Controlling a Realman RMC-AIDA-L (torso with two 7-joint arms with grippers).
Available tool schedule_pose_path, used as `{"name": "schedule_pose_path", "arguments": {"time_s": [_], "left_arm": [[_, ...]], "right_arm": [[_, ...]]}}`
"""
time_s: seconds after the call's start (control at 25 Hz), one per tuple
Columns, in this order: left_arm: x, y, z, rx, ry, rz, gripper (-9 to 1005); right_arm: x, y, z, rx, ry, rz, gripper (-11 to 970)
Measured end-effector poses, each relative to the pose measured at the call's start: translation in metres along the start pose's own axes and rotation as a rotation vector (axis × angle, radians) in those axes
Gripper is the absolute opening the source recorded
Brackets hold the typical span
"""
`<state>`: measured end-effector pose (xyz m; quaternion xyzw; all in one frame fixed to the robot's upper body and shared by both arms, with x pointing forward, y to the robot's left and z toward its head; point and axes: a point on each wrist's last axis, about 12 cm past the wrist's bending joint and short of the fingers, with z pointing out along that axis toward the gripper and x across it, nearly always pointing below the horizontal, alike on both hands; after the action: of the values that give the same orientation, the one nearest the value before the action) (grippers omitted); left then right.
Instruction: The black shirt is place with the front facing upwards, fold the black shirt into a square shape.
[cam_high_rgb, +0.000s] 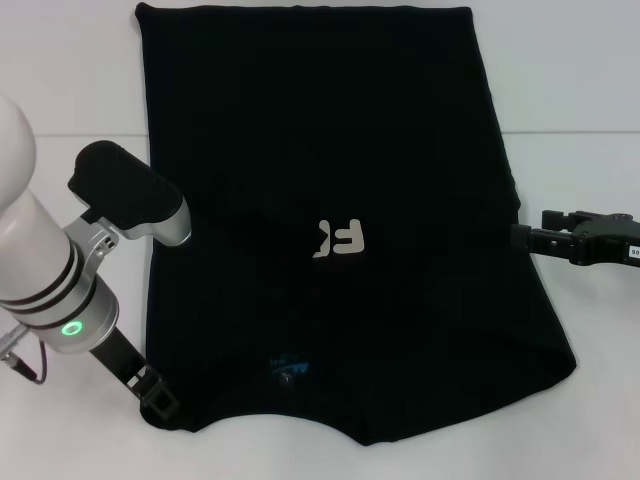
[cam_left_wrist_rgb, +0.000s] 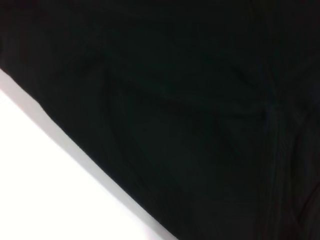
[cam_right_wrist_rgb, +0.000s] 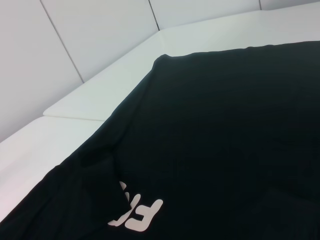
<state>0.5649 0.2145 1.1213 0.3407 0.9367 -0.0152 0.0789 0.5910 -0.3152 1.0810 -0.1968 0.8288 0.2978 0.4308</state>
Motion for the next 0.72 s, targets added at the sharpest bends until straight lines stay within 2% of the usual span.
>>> {"name": "schedule_pose_path", "arguments": {"time_s": [0.2, 0.32, 0.72], "left_arm": [[-0.0002, -0.0006, 0.0004, 0.006, -0.005, 0.002, 789], [0.0002, 0.0009, -0.0002, 0.010, -0.011, -0.009, 570], [-0.0008, 0.0015, 0.0009, 0.022, -0.012, -0.018, 360]], "right_arm": [[0.0007, -0.0003, -0.0007, 0.001, 0.001, 0.001, 732], [0.0012, -0.0005, -0.0010, 0.001, 0.001, 0.002, 732], [0.0000, 0.0006, -0.0016, -0.009, 0.000, -0.002, 732]]}}
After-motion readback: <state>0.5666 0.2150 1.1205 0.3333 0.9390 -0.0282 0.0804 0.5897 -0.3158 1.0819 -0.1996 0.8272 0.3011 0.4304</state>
